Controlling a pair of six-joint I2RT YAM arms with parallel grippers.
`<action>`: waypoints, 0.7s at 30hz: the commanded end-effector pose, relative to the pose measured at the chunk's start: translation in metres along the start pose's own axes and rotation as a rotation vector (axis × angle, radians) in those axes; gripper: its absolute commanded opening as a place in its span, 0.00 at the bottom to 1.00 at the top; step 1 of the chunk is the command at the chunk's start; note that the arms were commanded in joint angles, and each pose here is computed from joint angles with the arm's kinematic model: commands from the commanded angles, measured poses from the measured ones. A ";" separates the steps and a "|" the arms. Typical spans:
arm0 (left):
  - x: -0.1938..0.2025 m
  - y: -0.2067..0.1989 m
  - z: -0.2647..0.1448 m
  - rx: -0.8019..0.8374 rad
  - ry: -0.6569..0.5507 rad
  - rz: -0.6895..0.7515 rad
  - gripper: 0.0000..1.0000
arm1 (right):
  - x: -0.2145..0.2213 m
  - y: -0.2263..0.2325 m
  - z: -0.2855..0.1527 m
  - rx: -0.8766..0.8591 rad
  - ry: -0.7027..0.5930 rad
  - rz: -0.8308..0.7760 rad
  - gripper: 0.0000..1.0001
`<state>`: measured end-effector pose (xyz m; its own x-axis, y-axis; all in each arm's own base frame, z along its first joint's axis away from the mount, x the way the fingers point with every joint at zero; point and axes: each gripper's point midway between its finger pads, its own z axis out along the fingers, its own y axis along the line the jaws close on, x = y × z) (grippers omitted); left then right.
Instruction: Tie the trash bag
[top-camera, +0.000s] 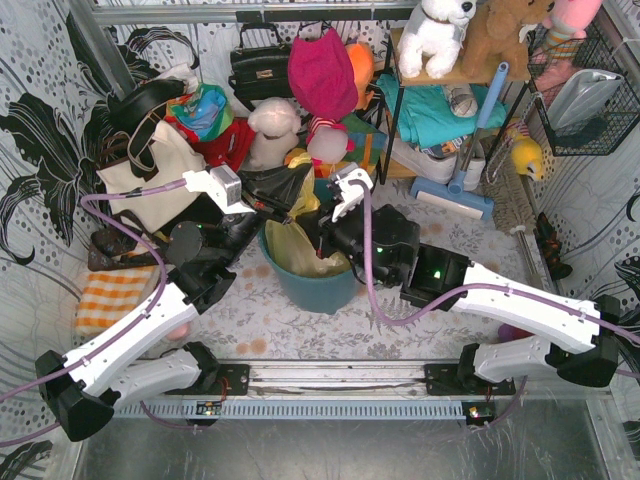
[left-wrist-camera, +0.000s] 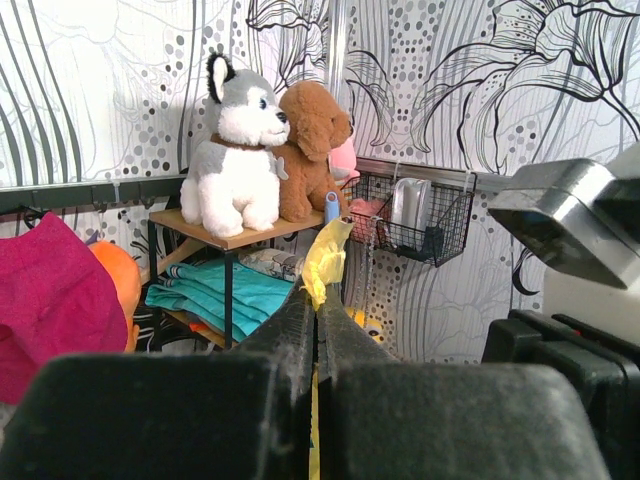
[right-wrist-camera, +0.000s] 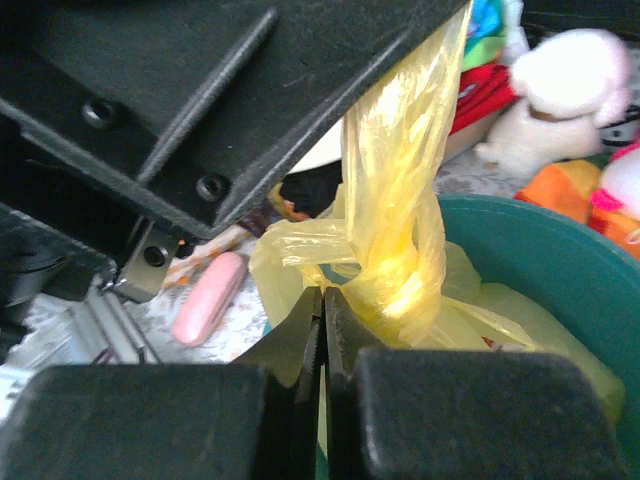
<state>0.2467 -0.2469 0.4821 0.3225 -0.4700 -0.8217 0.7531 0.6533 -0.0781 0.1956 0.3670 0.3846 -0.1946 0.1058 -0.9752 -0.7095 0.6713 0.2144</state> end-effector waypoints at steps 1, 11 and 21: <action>-0.021 0.002 0.004 -0.006 -0.058 -0.002 0.01 | -0.024 -0.018 0.005 0.162 -0.123 -0.015 0.00; -0.022 0.000 0.003 0.001 -0.060 -0.004 0.01 | -0.025 -0.032 0.029 0.328 -0.294 0.039 0.00; -0.022 0.001 0.001 -0.003 -0.065 -0.008 0.01 | -0.013 -0.052 0.035 0.452 -0.390 0.064 0.00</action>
<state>0.2474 -0.2461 0.4821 0.3168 -0.4749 -0.8211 0.7535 0.6518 -0.0863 0.2522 0.3701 0.3744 0.0314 0.2768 -0.9604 -0.4078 0.8808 0.2405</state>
